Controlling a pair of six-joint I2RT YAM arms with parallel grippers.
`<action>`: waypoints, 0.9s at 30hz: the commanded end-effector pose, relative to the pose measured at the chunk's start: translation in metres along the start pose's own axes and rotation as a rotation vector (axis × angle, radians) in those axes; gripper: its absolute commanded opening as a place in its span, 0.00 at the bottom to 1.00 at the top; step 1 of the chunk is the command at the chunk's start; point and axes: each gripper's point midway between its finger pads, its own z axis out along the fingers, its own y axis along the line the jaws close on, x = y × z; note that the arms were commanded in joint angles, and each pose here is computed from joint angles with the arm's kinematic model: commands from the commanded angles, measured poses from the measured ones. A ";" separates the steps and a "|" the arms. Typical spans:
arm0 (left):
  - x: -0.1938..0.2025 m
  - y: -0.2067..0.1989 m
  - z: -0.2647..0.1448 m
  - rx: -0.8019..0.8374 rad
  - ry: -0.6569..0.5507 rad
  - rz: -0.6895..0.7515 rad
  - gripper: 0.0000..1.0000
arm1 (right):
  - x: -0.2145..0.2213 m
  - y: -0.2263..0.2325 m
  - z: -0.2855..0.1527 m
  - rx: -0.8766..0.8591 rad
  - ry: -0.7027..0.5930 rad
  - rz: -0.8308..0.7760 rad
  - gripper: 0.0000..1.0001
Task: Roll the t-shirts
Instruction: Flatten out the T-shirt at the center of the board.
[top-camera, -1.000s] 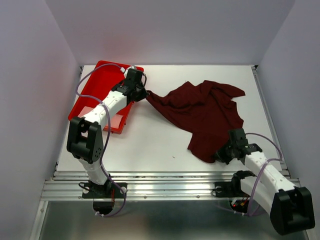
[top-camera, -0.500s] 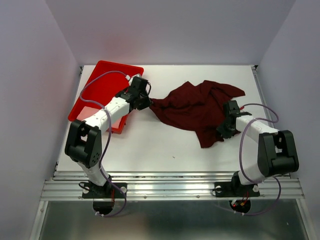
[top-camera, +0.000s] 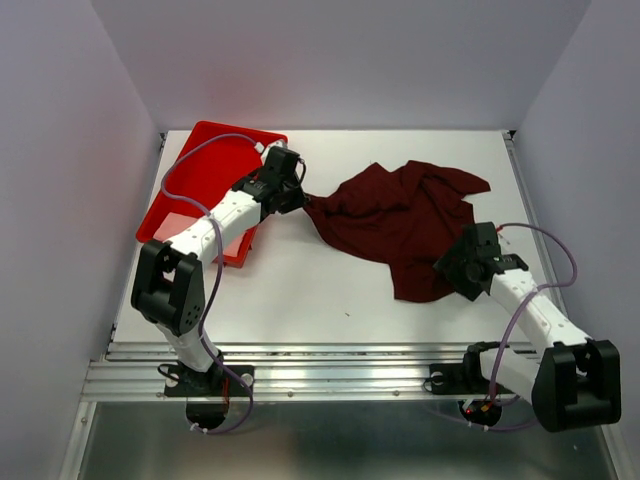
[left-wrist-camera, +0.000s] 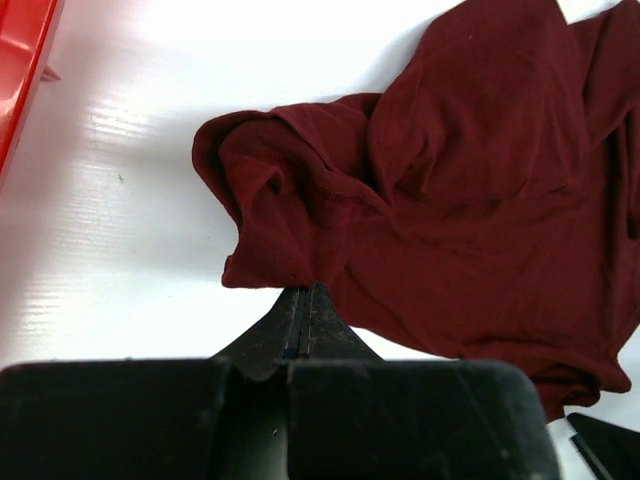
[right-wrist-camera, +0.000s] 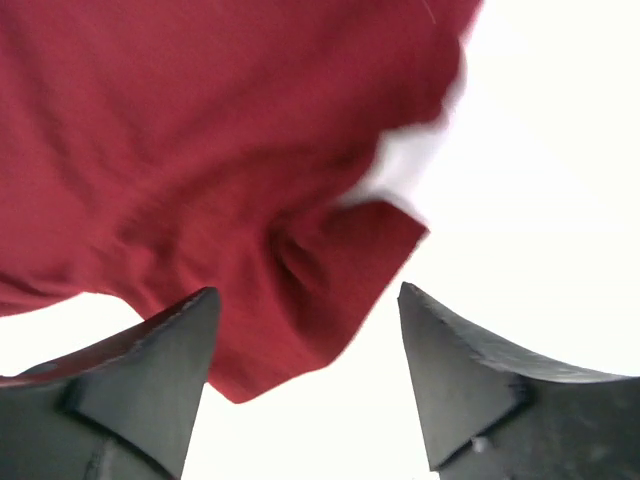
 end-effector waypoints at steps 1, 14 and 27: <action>-0.018 -0.011 -0.004 0.016 -0.042 0.013 0.00 | 0.029 -0.014 0.003 0.002 0.090 0.024 0.83; -0.013 -0.005 -0.001 -0.001 -0.029 0.019 0.00 | 0.020 -0.007 0.036 0.022 0.070 -0.051 0.70; -0.015 -0.004 -0.006 -0.005 -0.039 0.022 0.00 | 0.000 0.014 0.049 -0.009 0.033 -0.100 0.01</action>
